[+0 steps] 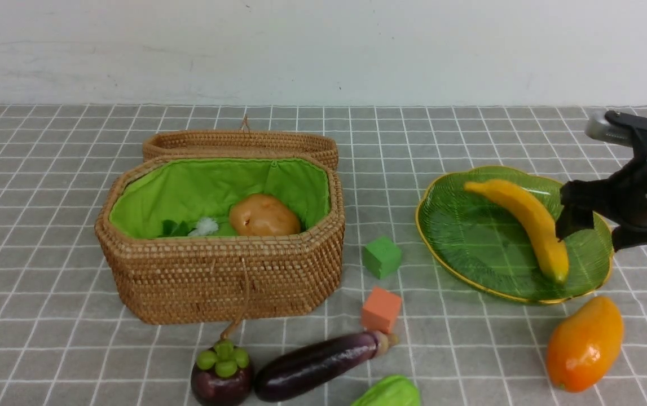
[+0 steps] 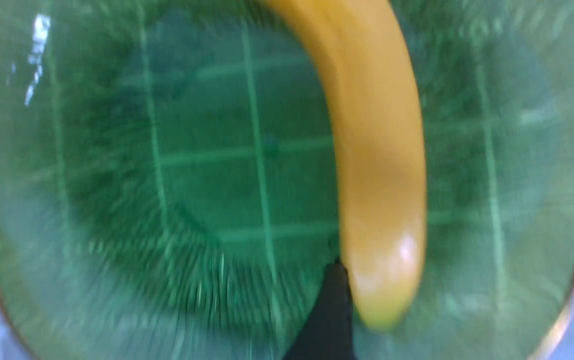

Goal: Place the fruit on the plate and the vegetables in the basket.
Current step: Use the right arm to grab a banana and put it into the right plate, then use the right arm to grab a mango and put it into the right plate

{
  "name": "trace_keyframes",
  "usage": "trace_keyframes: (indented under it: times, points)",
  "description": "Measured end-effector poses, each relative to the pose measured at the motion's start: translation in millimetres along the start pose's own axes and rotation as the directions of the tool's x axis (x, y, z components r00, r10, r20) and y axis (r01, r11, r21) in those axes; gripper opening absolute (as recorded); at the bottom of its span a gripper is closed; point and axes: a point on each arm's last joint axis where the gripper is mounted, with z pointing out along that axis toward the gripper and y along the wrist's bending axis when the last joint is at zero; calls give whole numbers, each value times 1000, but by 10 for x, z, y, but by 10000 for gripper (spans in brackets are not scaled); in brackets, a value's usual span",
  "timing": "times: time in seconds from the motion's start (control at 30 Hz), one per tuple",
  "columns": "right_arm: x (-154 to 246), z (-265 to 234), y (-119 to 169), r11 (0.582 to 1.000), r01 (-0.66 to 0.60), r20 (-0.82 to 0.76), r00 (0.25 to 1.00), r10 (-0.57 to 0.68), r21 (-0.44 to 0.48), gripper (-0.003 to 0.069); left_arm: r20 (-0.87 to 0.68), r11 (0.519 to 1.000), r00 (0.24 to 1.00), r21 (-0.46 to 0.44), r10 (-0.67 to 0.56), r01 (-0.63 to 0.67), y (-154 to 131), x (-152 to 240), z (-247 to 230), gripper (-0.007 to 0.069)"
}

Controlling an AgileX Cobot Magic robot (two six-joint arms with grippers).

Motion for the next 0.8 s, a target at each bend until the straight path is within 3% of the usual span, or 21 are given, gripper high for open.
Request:
trace_keyframes:
  times: [0.17, 0.33, 0.53, 0.8]
  points:
    - [193, -358, 17, 992, -125, -21, 992, 125, 1, 585, 0, 1000, 1000, 0, 0, 0, 0, 0, 0, 239]
    - [653, -498, -10, 938, -347, -62, 936, 347, 15, 554, 0, 1000, 1000, 0, 0, 0, 0, 0, 0, 239]
    - [1058, -373, -86, 915, -397, -160, 901, 404, 74, 550, 0, 1000, 1000, 0, 0, 0, 0, 0, 0, 239]
    - [1094, -326, -102, 908, -413, -144, 896, 419, 72, 551, 0, 1000, 1000, 0, 0, 0, 0, 0, 0, 239]
